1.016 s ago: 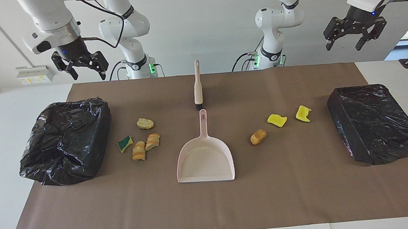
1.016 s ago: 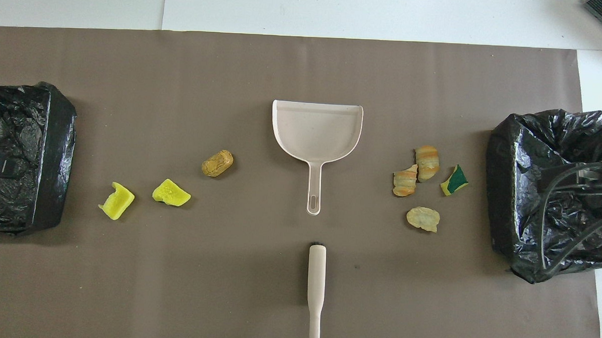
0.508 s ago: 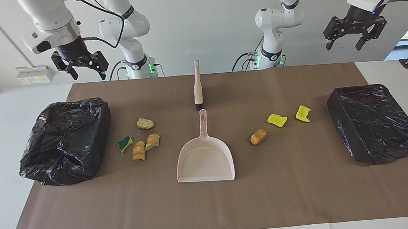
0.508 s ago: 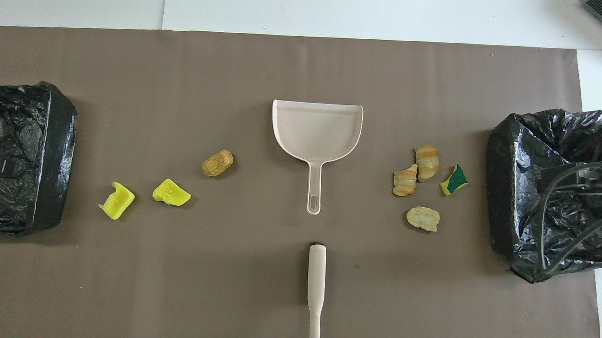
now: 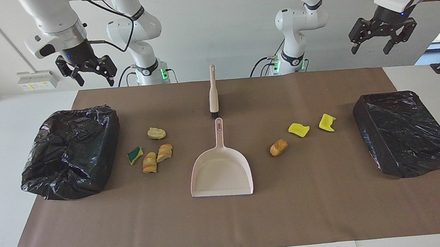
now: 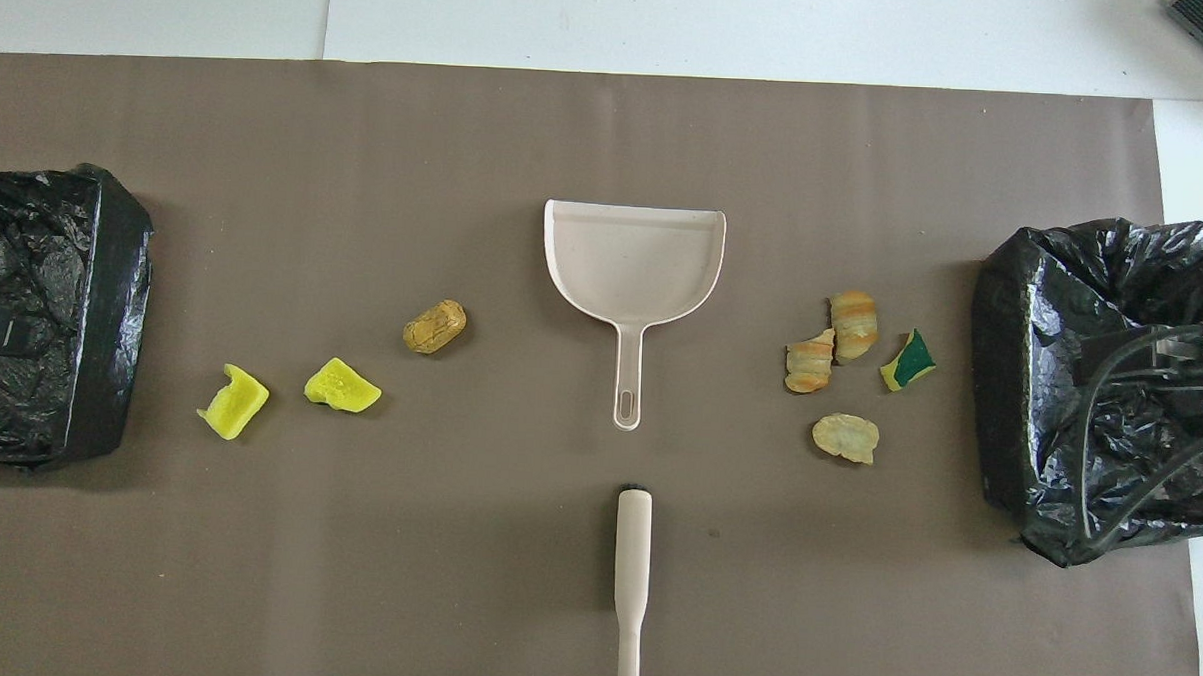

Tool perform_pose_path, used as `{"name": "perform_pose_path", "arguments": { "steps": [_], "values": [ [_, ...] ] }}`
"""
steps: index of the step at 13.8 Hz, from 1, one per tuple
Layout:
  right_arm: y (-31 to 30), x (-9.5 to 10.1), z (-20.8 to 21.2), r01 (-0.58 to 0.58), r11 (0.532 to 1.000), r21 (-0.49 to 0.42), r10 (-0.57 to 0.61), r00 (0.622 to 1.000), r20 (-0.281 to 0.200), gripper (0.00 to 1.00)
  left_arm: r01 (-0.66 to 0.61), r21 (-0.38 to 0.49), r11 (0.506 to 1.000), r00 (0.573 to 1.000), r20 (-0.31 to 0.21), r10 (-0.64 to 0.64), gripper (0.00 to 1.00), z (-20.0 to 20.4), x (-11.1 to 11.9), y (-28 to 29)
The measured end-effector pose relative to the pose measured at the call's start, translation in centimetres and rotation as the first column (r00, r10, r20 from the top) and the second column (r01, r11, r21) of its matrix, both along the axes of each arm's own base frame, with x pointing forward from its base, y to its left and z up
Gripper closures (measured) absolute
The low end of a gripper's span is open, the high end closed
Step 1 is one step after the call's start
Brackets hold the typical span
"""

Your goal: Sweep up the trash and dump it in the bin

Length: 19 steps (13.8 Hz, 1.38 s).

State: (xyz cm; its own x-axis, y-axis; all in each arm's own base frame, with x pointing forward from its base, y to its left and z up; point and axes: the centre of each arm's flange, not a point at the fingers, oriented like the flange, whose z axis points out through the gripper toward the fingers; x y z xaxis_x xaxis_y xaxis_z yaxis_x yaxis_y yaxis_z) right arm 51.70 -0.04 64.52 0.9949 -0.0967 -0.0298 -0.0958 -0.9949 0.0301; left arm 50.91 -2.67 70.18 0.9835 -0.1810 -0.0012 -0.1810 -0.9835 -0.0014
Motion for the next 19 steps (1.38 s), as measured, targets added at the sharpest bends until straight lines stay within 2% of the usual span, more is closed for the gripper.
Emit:
{"name": "perform_pose_path", "arguments": {
  "steps": [6, 10, 12, 14, 19],
  "values": [
    [0.2, 0.2, 0.1, -0.004, 1.000, 0.001, 0.004, 1.000, 0.016, 0.00, 0.009, -0.001, 1.000, 1.000, -0.001, -0.009, 0.00, 0.0, 0.0, -0.5],
    [0.2, 0.3, 0.2, -0.004, 1.000, 0.002, 0.004, 1.000, 0.024, 0.00, 0.081, 0.001, 0.997, 0.996, -0.020, -0.081, 0.00, -1.0, -0.7, -4.7],
    [0.2, 0.3, 0.2, -0.004, 1.000, 0.002, 0.004, 1.000, 0.025, 0.00, 0.111, 0.008, 0.994, 0.993, -0.040, -0.110, 0.00, -2.4, -1.6, -8.2],
    [0.2, 0.3, 0.2, -0.004, 1.000, 0.003, 0.004, 1.000, 0.025, 0.00, 0.122, 0.014, 0.992, 0.992, -0.035, -0.121, 0.00, -4.0, -2.8, -12.3],
    [0.2, 0.3, 0.2, -0.004, 1.000, 0.004, 0.004, 1.000, 0.024, 0.00, 0.124, 0.037, 0.992, 0.991, -0.049, -0.122, 0.00, -9.1, -7.9, -21.7]
  ]
}}
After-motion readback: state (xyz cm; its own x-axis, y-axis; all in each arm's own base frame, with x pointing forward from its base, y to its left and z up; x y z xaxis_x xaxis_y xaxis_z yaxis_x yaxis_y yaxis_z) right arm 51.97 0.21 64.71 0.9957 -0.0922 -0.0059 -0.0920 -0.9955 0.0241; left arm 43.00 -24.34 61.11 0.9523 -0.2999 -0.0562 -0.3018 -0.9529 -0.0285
